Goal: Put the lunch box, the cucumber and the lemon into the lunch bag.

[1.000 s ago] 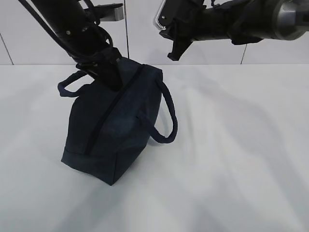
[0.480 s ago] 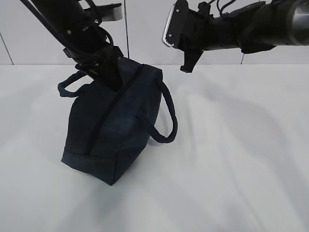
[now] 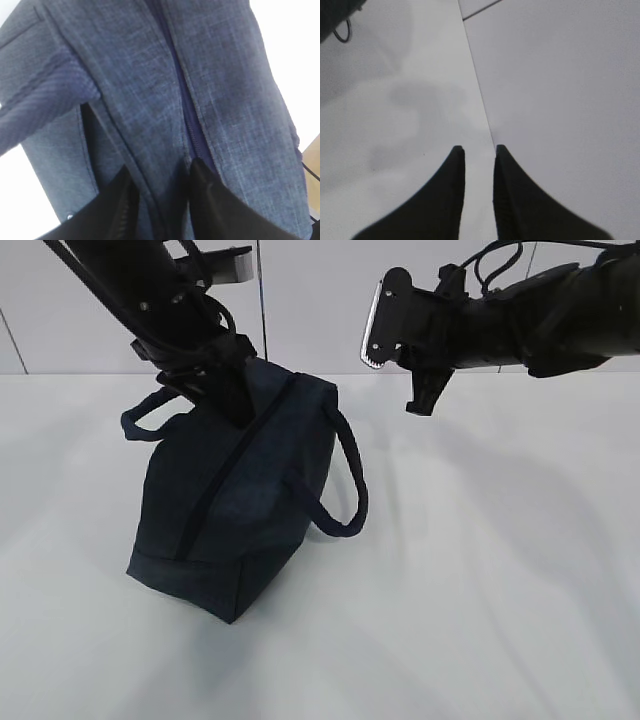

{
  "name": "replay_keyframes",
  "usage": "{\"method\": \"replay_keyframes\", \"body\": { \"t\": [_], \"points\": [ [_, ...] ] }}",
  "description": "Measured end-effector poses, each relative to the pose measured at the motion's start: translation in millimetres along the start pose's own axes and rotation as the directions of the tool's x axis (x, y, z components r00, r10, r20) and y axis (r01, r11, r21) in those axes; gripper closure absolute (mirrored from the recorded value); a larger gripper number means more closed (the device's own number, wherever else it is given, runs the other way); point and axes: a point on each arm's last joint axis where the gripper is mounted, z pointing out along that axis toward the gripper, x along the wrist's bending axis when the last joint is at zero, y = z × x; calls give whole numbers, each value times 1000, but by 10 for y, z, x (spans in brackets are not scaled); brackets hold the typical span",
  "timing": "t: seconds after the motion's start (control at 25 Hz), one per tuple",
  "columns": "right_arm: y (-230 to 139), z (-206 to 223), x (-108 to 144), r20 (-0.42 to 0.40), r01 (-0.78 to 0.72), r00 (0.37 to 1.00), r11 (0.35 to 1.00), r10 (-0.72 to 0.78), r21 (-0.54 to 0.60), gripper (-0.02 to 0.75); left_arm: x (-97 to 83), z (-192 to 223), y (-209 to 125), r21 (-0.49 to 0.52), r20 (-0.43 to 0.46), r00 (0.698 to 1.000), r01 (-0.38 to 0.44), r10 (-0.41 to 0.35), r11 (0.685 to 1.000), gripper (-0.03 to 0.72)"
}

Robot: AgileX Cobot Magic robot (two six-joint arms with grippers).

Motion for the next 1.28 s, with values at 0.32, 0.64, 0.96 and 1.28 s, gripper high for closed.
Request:
{"method": "replay_keyframes", "body": {
  "t": [0.32,0.64,0.96,1.28],
  "points": [
    [240,-161,19,94,-28,995,998,23,56,585,0,0,0,0,0,1000,4,-4,1000,448],
    [328,-214,115,171,-274,954,946,246,171,585,0,0,0,0,0,1000,6,-6,1000,448],
    [175,-297,263,185,-436,900,801,395,411,585,0,0,0,0,0,1000,6,-6,1000,448],
    [213,-537,236,122,-523,797,573,592,631,585,-3,0,1,-1,4,1000,10,-10,1000,448]
  ]
}}
